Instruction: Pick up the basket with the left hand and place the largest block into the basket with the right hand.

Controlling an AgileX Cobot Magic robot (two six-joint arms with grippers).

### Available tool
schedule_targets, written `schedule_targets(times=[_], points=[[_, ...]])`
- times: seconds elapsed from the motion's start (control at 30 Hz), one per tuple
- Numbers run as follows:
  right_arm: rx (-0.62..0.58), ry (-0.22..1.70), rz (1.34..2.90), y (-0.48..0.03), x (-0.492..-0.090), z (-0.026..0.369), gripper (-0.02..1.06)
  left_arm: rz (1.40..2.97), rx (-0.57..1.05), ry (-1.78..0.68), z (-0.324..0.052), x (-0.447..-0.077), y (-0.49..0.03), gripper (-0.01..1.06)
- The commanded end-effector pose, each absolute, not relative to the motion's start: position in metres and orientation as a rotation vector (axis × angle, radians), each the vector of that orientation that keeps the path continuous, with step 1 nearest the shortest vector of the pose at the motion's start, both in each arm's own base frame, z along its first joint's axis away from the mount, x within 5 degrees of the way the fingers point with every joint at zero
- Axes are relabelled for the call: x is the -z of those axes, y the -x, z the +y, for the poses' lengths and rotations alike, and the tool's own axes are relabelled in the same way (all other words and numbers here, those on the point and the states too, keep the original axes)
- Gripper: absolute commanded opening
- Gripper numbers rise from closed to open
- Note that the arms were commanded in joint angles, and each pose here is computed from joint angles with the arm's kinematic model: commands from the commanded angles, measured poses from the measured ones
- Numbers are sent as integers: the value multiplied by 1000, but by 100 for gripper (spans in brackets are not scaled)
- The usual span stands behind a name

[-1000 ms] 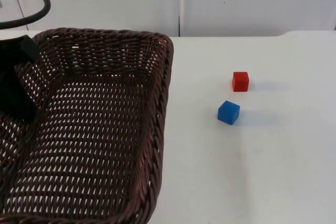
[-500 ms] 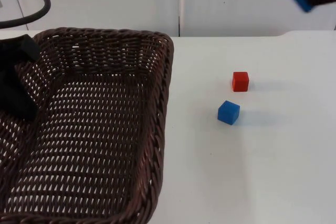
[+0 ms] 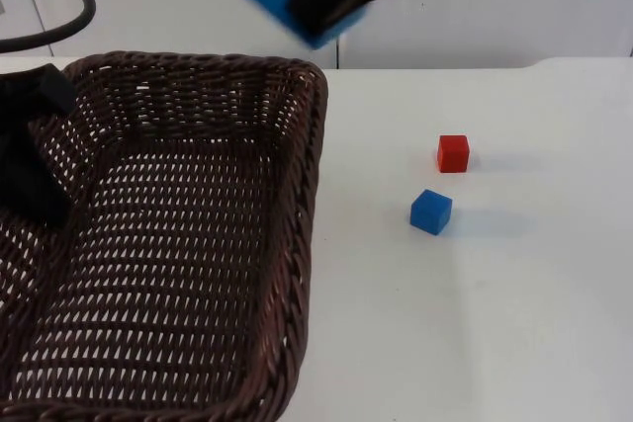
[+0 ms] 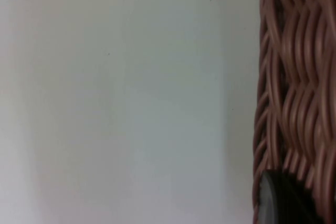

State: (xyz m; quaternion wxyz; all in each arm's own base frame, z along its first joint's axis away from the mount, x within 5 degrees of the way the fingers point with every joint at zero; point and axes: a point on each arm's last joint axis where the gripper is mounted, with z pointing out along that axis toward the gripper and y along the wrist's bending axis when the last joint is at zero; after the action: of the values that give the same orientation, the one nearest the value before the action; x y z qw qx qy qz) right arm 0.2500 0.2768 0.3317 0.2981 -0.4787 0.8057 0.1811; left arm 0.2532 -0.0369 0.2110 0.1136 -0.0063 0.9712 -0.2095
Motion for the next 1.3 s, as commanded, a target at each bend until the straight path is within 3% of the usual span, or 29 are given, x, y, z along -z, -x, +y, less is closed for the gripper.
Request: schedule_targets(times=[0.0, 0.23, 0.4, 0.47, 0.57, 0.63, 0.67, 0.73, 0.87, 1.07, 1.27], points=[[-483, 1326, 2147, -259, -324, 297, 0, 2829, 657, 56, -39, -215, -252, 0], [-482, 1416, 2170, -282, -295, 341, 0, 2829, 657, 56, -39, -215, -252, 0], [-474, 1439, 2182, -288, -280, 348, 3, 2829, 657, 56, -39, -215, -252, 0], [-467, 1454, 2206, -290, -270, 350, 11, 2829, 657, 56, -39, -215, -252, 0], [-466, 1452, 2208, -291, -266, 351, 35, 2829, 657, 56, -39, -215, -252, 0], [-466, 1452, 2208, -291, -266, 351, 39, 2829, 657, 56, -39, -215, -252, 0], [-466, 1452, 2208, -291, -266, 351, 51, 2829, 657, 56, -39, -215, -252, 0], [-466, 1452, 2208, -291, -266, 351, 65, 2828, 660, 59, -39, -215, -252, 0], [-466, 1452, 2208, -291, -266, 351, 76, 2828, 662, 60, -39, -215, -252, 0], [-468, 1443, 2197, -290, -275, 348, 76, 2828, 662, 60, -39, -215, -252, 0], [-437, 1346, 2150, -289, -316, 327, 76, 2826, 666, 63, -39, -215, -252, 0]])
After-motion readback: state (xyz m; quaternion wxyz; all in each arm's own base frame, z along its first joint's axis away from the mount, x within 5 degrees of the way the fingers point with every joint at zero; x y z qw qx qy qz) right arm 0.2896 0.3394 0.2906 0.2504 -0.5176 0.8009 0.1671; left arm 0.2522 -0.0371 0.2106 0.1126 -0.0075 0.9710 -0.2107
